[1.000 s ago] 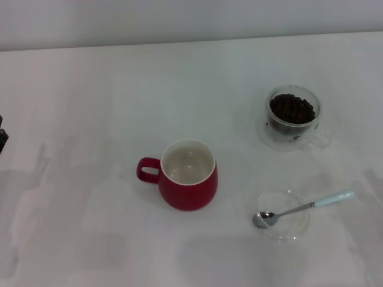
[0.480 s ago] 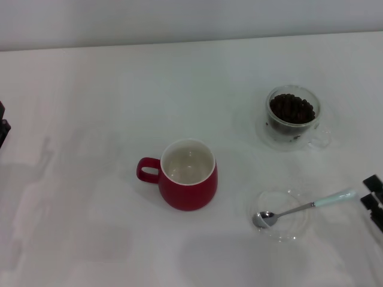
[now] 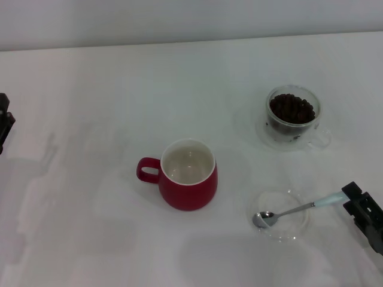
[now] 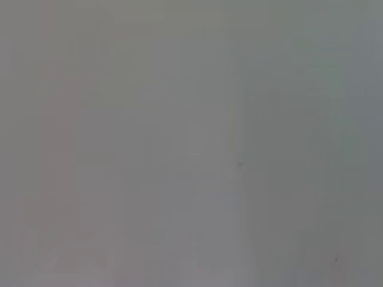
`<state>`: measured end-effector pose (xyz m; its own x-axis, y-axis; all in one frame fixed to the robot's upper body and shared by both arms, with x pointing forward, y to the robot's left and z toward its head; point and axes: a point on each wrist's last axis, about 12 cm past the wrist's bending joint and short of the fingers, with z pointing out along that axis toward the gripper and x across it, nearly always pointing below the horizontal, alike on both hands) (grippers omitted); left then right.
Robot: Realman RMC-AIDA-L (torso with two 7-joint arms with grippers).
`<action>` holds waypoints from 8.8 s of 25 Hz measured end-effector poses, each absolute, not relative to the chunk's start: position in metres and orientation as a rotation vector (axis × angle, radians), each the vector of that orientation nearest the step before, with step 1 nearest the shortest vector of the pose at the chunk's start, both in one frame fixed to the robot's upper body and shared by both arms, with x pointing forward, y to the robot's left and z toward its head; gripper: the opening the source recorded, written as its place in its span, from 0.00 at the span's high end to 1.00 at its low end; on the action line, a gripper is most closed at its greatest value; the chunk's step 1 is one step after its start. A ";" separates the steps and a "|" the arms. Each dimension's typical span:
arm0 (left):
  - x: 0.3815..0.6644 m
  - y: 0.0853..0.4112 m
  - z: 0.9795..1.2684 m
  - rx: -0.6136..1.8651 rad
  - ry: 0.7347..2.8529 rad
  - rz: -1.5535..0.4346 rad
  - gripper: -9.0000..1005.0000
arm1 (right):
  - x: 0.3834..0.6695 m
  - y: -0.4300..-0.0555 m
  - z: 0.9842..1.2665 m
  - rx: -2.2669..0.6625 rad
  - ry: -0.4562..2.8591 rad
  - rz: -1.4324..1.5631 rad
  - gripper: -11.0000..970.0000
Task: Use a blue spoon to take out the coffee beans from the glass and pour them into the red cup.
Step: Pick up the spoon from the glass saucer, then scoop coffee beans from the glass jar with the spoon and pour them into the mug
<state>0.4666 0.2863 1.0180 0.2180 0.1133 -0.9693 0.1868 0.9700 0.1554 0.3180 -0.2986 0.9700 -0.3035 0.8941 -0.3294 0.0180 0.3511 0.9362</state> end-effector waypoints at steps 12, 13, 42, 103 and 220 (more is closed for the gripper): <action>0.468 0.286 1.018 0.263 1.356 -0.053 0.15 | 0.331 -0.295 0.966 0.826 1.662 1.101 0.25; 0.468 0.286 1.018 0.263 1.357 -0.053 0.15 | 0.331 -0.294 0.966 0.826 1.663 1.102 0.25; 0.466 0.289 1.017 0.251 1.366 -0.060 0.15 | 0.335 -0.293 0.967 0.815 1.663 1.094 0.54; 0.458 0.293 1.011 0.240 1.398 -0.047 0.15 | 0.359 -0.309 0.980 0.683 1.612 1.118 0.83; 0.494 0.274 1.013 0.224 1.463 -0.085 0.16 | 0.518 -0.381 1.057 0.137 1.707 0.778 0.84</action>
<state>0.4940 0.2738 1.0129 0.1086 0.0790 -0.9909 0.1931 0.9762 0.0990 0.5182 -0.3812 1.0574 -0.2981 0.4804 -0.8248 -0.3080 0.7695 0.5595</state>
